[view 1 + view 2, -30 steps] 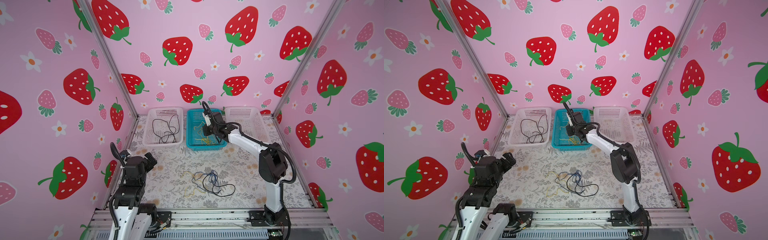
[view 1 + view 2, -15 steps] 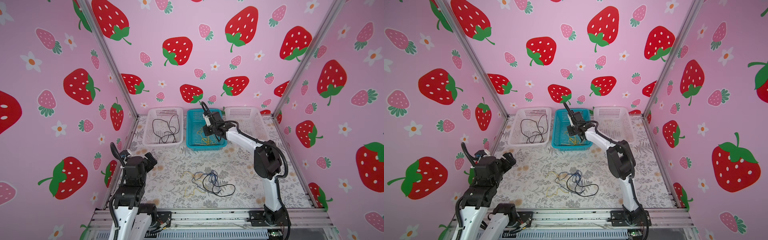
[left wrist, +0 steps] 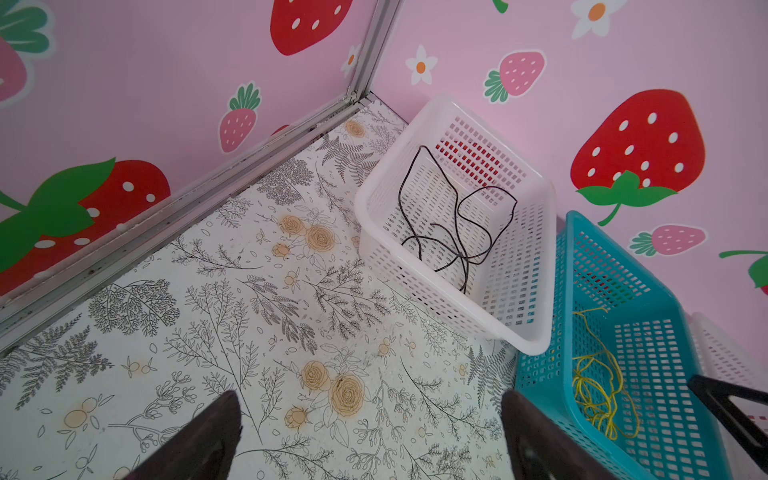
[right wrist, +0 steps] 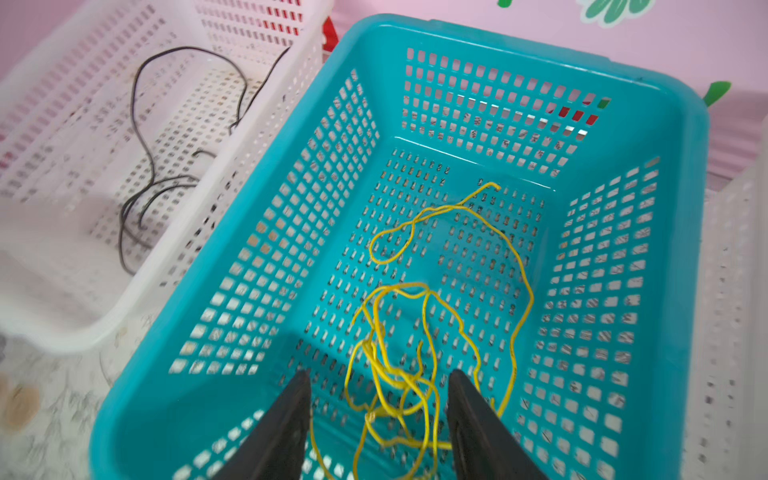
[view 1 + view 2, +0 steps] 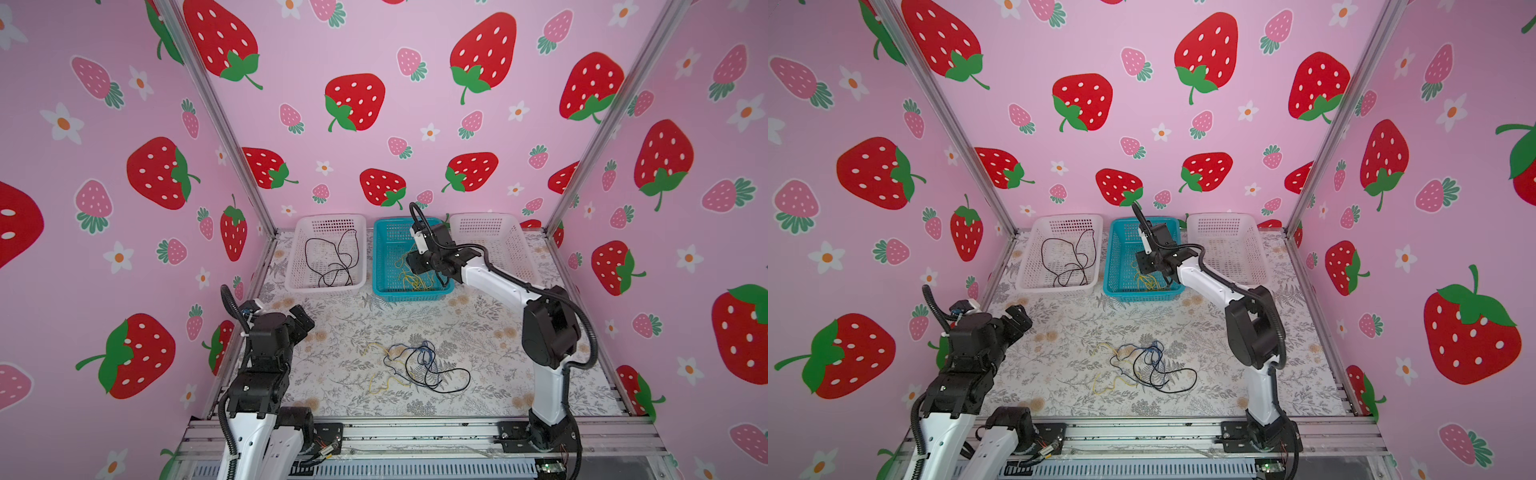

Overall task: Untangle the cables
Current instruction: 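Open the right gripper to drop the yellow wire into the teal basket, then move the right gripper back to the bundle and grasp blue and black wires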

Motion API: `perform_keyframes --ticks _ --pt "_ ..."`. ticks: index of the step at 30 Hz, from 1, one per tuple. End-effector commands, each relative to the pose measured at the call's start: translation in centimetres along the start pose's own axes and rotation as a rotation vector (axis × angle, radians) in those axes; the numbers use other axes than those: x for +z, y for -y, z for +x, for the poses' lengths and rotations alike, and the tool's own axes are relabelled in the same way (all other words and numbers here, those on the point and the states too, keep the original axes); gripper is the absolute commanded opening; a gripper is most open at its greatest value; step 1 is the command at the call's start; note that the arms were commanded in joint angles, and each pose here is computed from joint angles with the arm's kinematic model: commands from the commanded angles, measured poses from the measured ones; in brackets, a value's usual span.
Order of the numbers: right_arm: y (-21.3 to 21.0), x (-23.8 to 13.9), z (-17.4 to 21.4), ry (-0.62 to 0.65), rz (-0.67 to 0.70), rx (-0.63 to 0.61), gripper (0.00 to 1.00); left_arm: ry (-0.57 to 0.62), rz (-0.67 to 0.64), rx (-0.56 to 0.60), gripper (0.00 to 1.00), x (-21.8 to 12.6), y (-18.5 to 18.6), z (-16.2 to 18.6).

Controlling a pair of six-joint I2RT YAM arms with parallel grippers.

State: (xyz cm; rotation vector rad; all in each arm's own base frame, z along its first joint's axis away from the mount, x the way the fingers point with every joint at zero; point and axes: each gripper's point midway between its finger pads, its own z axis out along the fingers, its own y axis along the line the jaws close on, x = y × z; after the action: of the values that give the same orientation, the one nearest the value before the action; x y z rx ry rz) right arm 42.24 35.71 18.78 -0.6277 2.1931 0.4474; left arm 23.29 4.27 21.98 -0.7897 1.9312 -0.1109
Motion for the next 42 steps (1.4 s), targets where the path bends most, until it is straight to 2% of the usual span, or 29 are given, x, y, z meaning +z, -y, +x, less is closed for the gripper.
perform_keyframes --ticks 1,11,19,25,30,35,37,42 --pt "-1.6 -3.3 -0.7 0.083 -0.062 0.019 0.63 0.018 0.001 -0.025 0.99 -0.1 0.0 -0.4" --pt "-5.5 -8.8 8.4 0.014 -0.138 0.038 0.65 0.016 0.006 -0.025 0.99 -0.1 0.0 -0.3" --pt "-8.8 -11.1 16.8 -0.082 -0.181 0.069 0.65 0.017 0.006 -0.025 0.99 -0.2 0.0 -0.3" --pt "-10.6 -11.8 21.4 -0.141 -0.207 0.111 0.65 0.013 0.009 -0.024 0.99 -0.1 0.0 -0.2" --pt "-11.7 -11.9 23.2 -0.173 -0.192 0.09 0.64 0.01 0.01 -0.023 0.99 -0.1 0.1 -0.1" --pt "-11.8 -11.3 23.8 -0.187 -0.183 0.082 0.59 0.01 0.011 -0.023 0.99 -0.1 0.1 -0.1" --pt "-11.9 -11.0 24.0 -0.192 -0.184 0.081 0.53 0.009 0.011 -0.021 0.99 -0.1 0.1 -0.1" --pt "-12.2 -10.2 24.9 -0.222 -0.181 0.086 0.52 0.011 0.012 -0.022 0.99 -0.1 0.1 -0.1"
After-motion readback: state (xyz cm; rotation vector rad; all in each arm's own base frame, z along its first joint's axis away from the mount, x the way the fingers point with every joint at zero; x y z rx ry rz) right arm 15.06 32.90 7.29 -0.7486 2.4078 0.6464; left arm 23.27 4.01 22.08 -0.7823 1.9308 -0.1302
